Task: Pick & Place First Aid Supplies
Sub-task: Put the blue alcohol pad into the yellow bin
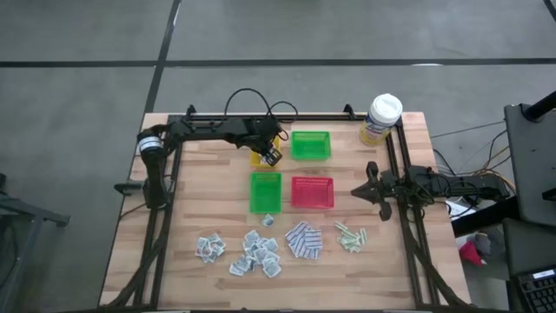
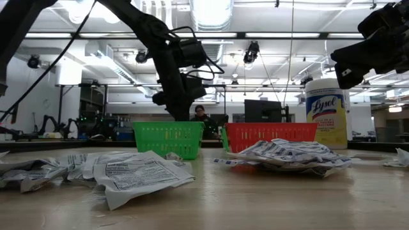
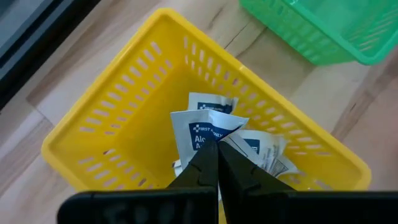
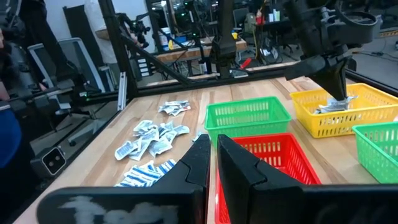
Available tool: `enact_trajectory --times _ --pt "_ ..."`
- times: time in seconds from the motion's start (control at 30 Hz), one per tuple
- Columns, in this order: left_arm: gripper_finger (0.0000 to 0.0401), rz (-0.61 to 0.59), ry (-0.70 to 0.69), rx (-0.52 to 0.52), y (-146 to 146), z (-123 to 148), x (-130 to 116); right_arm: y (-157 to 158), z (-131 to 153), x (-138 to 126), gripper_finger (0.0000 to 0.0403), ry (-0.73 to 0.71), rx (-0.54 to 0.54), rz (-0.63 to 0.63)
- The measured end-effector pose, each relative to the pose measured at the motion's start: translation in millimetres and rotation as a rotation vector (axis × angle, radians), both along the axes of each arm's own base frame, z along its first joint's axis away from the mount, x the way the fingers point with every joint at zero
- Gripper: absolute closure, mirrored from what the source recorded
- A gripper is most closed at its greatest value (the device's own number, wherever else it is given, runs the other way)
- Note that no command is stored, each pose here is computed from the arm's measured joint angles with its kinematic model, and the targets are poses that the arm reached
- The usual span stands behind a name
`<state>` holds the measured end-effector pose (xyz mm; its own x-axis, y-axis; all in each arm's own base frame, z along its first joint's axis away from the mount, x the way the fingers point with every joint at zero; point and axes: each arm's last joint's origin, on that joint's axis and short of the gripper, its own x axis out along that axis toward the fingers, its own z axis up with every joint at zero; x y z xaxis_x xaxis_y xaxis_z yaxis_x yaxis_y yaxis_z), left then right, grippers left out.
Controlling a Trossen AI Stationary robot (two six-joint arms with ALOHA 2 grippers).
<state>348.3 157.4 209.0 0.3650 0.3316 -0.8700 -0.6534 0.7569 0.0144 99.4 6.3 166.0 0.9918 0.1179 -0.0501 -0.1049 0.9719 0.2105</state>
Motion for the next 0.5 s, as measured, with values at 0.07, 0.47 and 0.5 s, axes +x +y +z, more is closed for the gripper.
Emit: enact_trajectory --times 0.07,0.47,0.5 --pt "0.0401 -0.012 0.005 0.004 0.0 0.0 0.0 0.0 0.0 0.0 0.0374 0.0 0.0 0.0" --pt "0.0302 -0.068 0.027 0.031 -2.2 1.5 0.2 0.0 -0.1 0.0 0.0374 0.0 0.0 0.0" --pt "0.0288 -0.06 0.032 0.043 -4.0 4.2 -0.5 0.0 0.0 0.0 0.0374 0.0 0.0 0.0"
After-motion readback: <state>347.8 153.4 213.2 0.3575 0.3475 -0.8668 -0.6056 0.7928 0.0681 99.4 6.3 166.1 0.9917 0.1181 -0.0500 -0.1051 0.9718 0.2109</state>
